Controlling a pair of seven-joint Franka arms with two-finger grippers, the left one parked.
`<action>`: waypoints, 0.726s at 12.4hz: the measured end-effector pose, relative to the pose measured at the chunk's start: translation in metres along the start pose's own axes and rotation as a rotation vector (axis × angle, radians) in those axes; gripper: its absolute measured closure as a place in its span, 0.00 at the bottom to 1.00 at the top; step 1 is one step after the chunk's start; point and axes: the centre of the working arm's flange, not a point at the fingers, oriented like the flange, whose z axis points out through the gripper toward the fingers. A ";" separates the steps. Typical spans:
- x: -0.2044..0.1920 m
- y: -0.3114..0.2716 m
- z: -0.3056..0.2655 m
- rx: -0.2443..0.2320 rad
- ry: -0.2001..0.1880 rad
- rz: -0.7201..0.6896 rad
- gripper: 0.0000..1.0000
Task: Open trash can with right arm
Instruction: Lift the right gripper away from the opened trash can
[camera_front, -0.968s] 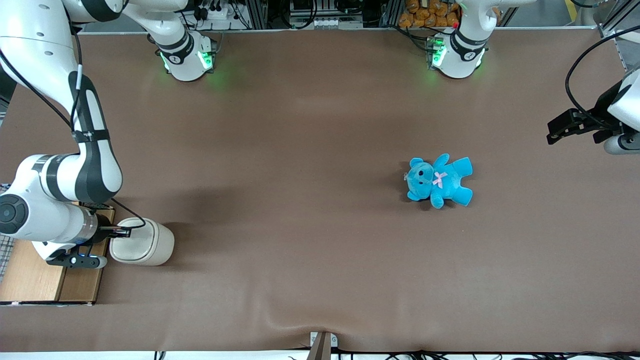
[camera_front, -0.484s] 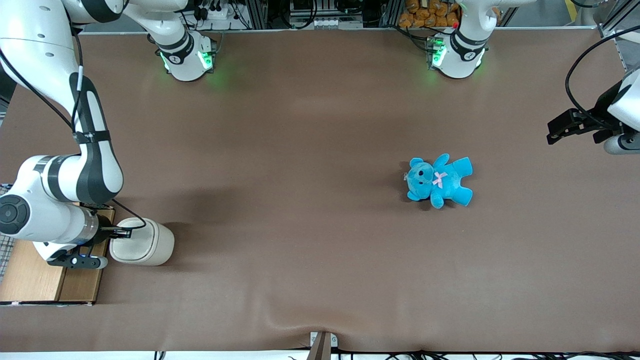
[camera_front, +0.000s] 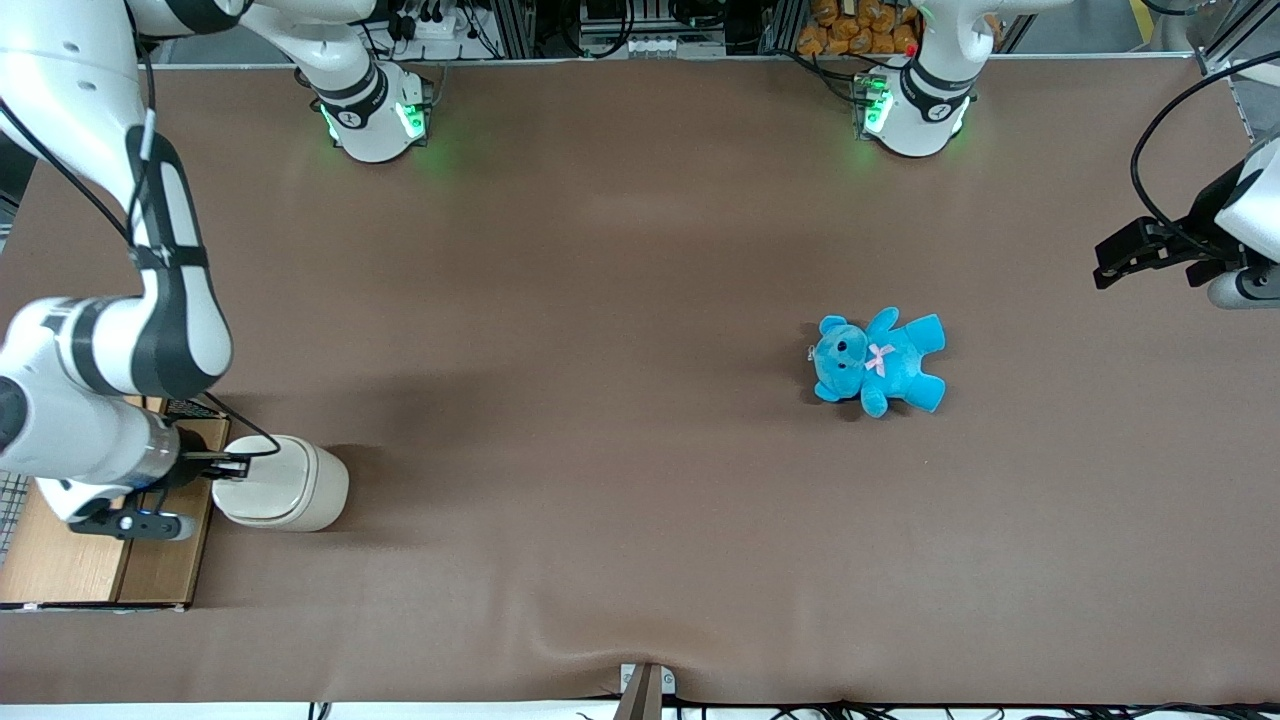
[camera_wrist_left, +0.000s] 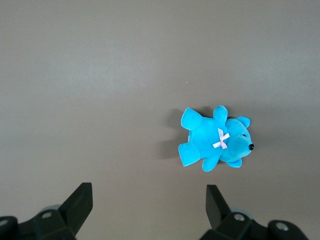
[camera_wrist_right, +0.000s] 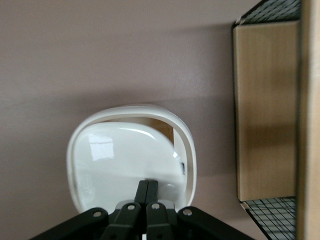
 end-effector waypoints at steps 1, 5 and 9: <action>-0.006 0.001 -0.020 0.000 -0.007 0.001 0.99; -0.019 0.003 -0.060 0.001 -0.014 0.003 0.99; -0.035 0.000 -0.086 0.001 -0.052 -0.003 0.99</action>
